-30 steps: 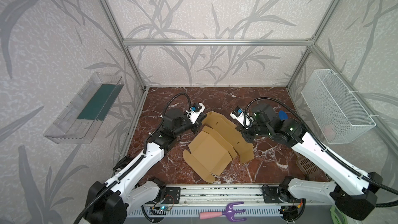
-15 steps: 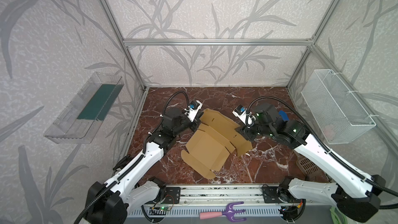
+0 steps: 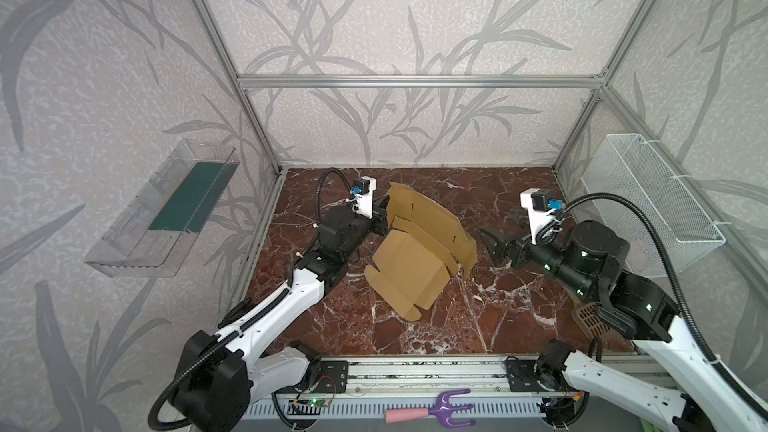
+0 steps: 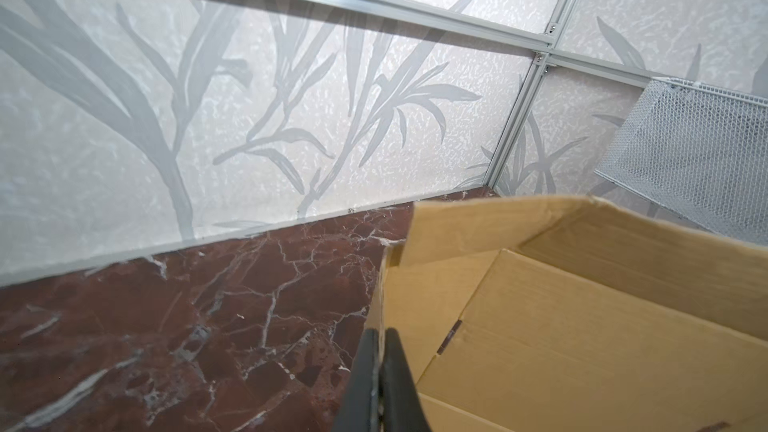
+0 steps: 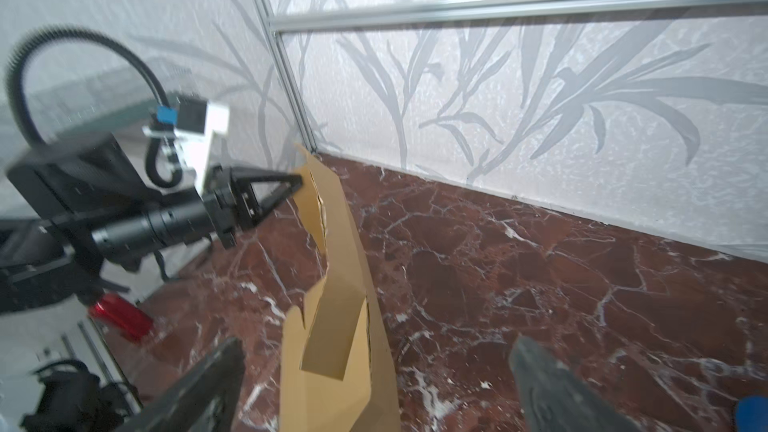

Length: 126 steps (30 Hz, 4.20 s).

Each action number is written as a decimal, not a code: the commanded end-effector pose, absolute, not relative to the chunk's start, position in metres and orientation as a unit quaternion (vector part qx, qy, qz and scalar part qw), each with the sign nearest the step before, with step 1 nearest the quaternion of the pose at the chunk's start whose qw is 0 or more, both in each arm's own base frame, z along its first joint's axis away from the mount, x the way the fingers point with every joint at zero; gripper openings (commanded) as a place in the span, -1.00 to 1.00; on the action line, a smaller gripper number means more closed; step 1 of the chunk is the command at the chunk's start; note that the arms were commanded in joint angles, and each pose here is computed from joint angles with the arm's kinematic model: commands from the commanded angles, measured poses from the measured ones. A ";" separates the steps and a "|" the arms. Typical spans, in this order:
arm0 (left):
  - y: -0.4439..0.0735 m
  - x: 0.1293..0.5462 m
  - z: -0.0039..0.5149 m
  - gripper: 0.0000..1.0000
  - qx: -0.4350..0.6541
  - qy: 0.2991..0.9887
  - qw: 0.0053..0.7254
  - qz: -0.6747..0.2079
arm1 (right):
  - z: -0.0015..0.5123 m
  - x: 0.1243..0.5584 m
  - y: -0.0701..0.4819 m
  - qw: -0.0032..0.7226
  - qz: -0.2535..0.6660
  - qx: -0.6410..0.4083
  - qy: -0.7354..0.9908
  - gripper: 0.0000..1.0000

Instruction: Fold the paper box

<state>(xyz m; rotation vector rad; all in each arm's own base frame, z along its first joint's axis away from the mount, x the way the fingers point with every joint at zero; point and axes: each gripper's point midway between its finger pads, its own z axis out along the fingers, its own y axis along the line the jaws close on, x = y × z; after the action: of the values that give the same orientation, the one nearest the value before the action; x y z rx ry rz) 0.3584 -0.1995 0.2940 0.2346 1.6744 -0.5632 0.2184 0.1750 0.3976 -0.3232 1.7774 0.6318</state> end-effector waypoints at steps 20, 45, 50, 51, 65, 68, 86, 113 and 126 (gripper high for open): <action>-0.189 0.395 0.265 -1.00 -0.133 0.794 0.573 -0.151 | 0.398 0.221 0.188 0.421 0.491 0.153 0.747 0.98; -0.244 0.356 0.218 -1.00 0.010 0.770 0.584 -0.256 | 0.315 0.304 0.229 0.333 0.455 0.281 0.776 0.52; -0.264 0.343 0.219 -1.00 0.076 0.761 0.590 -0.258 | 0.301 0.322 0.232 0.326 0.438 0.290 0.786 0.51; -0.268 0.339 0.220 -1.00 0.086 0.759 0.592 -0.258 | 0.298 0.326 0.232 0.323 0.437 0.293 0.787 0.51; -0.298 0.269 0.241 -1.00 0.235 0.724 0.589 -0.271 | 0.301 0.328 0.176 0.367 0.408 0.319 0.773 0.52; -0.288 0.257 0.243 -1.00 0.239 0.727 0.581 -0.276 | 0.309 0.318 0.167 0.381 0.406 0.313 0.769 0.53; -0.279 0.222 0.230 -1.00 0.312 0.716 0.564 -0.268 | 0.286 0.301 0.202 0.345 0.434 0.291 0.780 0.51; -0.284 0.217 0.222 -1.00 0.326 0.718 0.564 -0.244 | 0.235 0.306 0.199 0.335 0.413 0.318 0.785 -0.38; -0.287 0.219 0.215 -1.00 0.325 0.727 0.554 -0.241 | 0.218 0.308 0.199 0.334 0.418 0.326 0.779 -0.52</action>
<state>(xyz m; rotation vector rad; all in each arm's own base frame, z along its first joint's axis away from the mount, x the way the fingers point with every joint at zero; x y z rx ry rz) 0.2185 -0.2846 0.2105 0.7713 1.7311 -0.5680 0.3036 0.1991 0.2087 0.8542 2.0871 1.0663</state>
